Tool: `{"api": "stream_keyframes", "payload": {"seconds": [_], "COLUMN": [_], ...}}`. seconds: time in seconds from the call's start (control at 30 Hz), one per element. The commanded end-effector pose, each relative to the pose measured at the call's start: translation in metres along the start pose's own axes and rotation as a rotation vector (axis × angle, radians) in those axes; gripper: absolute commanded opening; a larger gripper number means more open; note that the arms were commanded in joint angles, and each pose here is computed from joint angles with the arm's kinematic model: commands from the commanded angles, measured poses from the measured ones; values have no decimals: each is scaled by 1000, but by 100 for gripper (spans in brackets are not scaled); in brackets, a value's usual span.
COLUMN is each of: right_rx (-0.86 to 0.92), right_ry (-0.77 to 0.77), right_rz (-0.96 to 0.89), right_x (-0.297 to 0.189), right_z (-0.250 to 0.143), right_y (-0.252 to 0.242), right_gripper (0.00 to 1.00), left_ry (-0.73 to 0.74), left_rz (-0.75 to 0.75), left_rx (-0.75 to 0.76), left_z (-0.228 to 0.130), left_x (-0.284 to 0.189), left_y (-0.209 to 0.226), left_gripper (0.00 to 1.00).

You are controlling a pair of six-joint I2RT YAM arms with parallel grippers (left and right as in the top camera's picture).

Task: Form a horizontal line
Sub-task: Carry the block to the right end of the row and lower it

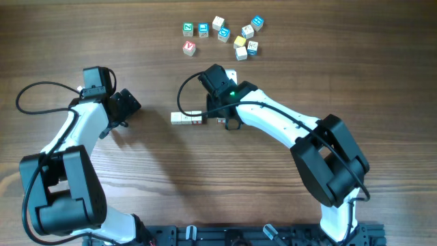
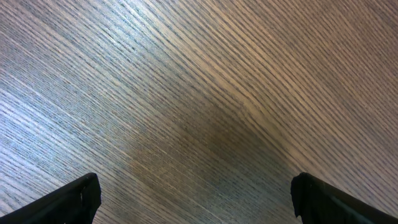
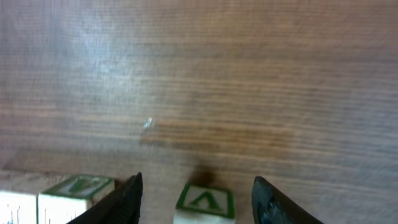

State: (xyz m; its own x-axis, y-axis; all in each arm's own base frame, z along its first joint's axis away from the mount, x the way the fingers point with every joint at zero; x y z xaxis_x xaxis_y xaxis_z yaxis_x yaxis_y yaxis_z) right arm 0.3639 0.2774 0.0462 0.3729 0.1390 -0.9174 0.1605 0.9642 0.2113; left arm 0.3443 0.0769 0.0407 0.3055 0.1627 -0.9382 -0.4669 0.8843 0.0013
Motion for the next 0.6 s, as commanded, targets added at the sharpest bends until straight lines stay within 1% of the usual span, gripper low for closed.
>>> {"api": "stream_keyframes", "payload": {"seconds": [0.0,0.07,0.13,0.17,0.27,0.33,0.37,0.43,0.47,0.5,0.53,0.57], "right_rx": [36,55,77,85,91,95,96,100,100,99,99,100], "right_ry": [-60,-61,-46,-28,-7,-2,1,4,3,4,5,6], "right_rz": [-45,-55,-66,-64,-80,-79,-76,-75,-76,-76,-77,-78], "right_x": [4,5,6,6,7,7,7,7,7,7,7,7], "right_z": [18,25,29,29,28,28,28,28,29,28,28,28], "right_y": [-16,-24,-33,-36,-43,-45,-45,-46,-46,-46,-46,-46], "right_gripper": [58,61,69,72,74,74,63,53,41,40,29,22], "left_ry": [9,9,9,9,9,9,9,9,9,9,9,9], "left_rz": [11,11,11,11,11,11,11,11,11,11,11,11], "left_rx": [-14,-14,-14,-14,-14,-14,-14,-14,-14,-14,-14,-14], "left_z": [-3,-3,-3,-3,-3,-3,-3,-3,-3,-3,-3,-3], "left_x": [3,3,3,3,3,3,3,3,3,3,3,3], "left_y": [4,4,4,4,4,4,4,4,4,4,4,4], "left_gripper": [100,100,100,100,100,100,100,100,100,100,100,100]}}
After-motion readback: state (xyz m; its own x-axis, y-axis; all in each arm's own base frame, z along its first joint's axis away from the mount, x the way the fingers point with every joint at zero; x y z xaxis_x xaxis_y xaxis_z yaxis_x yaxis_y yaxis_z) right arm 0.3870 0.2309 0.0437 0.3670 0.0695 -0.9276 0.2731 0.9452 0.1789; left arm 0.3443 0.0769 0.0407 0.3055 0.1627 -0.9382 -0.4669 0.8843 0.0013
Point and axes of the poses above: each gripper's point midway between its finger pads, its own x axis out along the fingers, its own y axis along the line the jaws close on, z = x × y, the point moved 2 cm from there along -x, back along the fingers, and after that the axes turned 14 degrees about x, right-handed, at the moved point
